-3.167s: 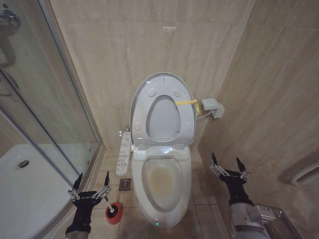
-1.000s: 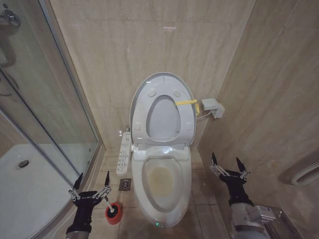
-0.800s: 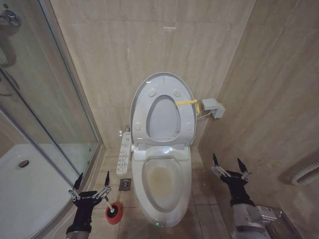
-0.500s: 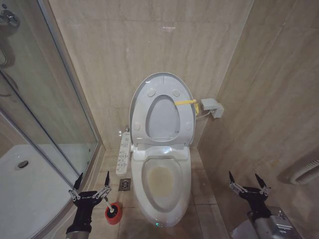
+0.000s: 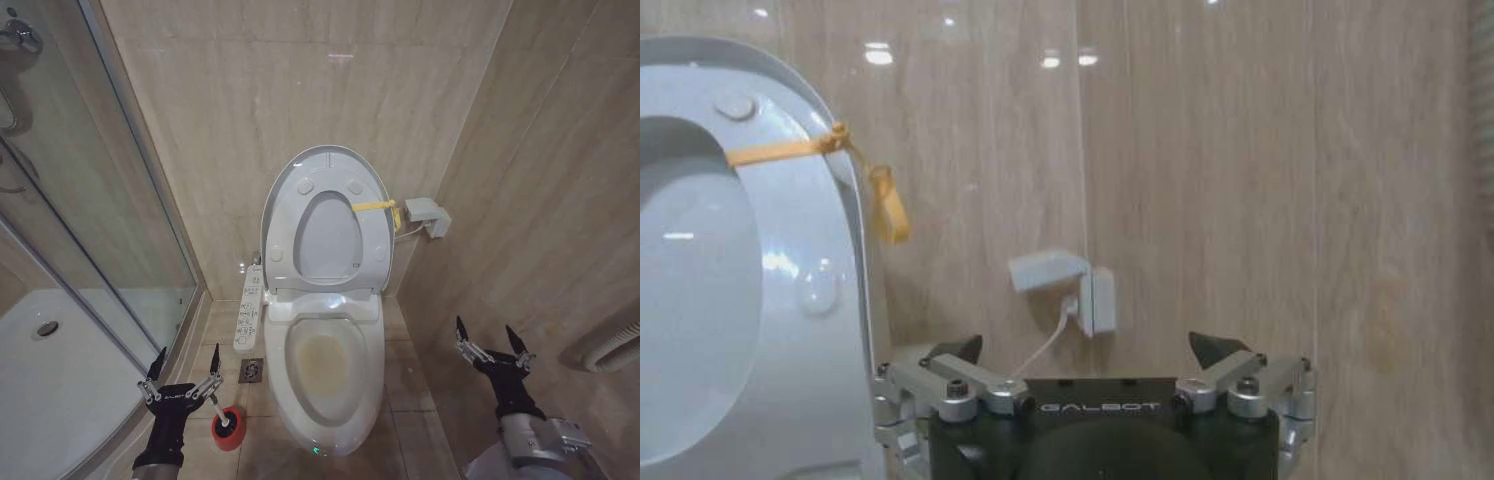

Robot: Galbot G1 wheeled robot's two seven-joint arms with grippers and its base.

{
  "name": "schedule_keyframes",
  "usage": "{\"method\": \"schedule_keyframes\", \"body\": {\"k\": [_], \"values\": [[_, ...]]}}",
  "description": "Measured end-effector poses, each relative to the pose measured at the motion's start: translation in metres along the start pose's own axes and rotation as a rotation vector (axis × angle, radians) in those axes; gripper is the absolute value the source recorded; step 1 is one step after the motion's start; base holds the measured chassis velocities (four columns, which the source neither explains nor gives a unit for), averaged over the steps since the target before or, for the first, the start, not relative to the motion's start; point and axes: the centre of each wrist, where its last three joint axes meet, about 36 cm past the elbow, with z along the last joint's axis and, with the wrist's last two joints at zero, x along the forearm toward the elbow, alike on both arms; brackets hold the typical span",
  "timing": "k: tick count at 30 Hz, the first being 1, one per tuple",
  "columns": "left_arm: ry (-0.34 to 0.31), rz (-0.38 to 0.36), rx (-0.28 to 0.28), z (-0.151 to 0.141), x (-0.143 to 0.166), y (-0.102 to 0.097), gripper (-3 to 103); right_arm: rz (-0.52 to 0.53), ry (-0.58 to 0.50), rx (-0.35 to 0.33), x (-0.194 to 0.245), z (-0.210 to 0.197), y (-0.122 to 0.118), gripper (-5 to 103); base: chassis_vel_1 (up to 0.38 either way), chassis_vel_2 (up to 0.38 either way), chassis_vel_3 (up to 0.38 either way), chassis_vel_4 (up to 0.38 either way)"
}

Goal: Open the toilet lid, clean the toilet bowl with a toilet brush, close the toilet lid, and flush.

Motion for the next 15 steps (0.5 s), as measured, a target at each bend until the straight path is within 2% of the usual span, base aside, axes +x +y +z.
{"method": "schedule_keyframes", "body": {"k": [5, 8, 15], "values": [[0.0, 0.0, 0.0, 0.0, 0.0, 0.0, 100, -0.006, -0.01, 0.019, -0.0018, 0.0035, -0.0027, 100, 0.0, 0.0, 0.0, 0.0], [0.0, 0.0, 0.0, 0.0, 0.0, 0.0, 100, -0.022, -0.033, -0.008, -0.0047, 0.0049, -0.0015, 100, 0.0, 0.0, 0.0, 0.0], [0.0, 0.0, 0.0, 0.0, 0.0, 0.0, 100, -0.05, -0.062, -0.016, -0.0098, 0.0094, -0.0024, 100, 0.0, 0.0, 0.0, 0.0]]}}
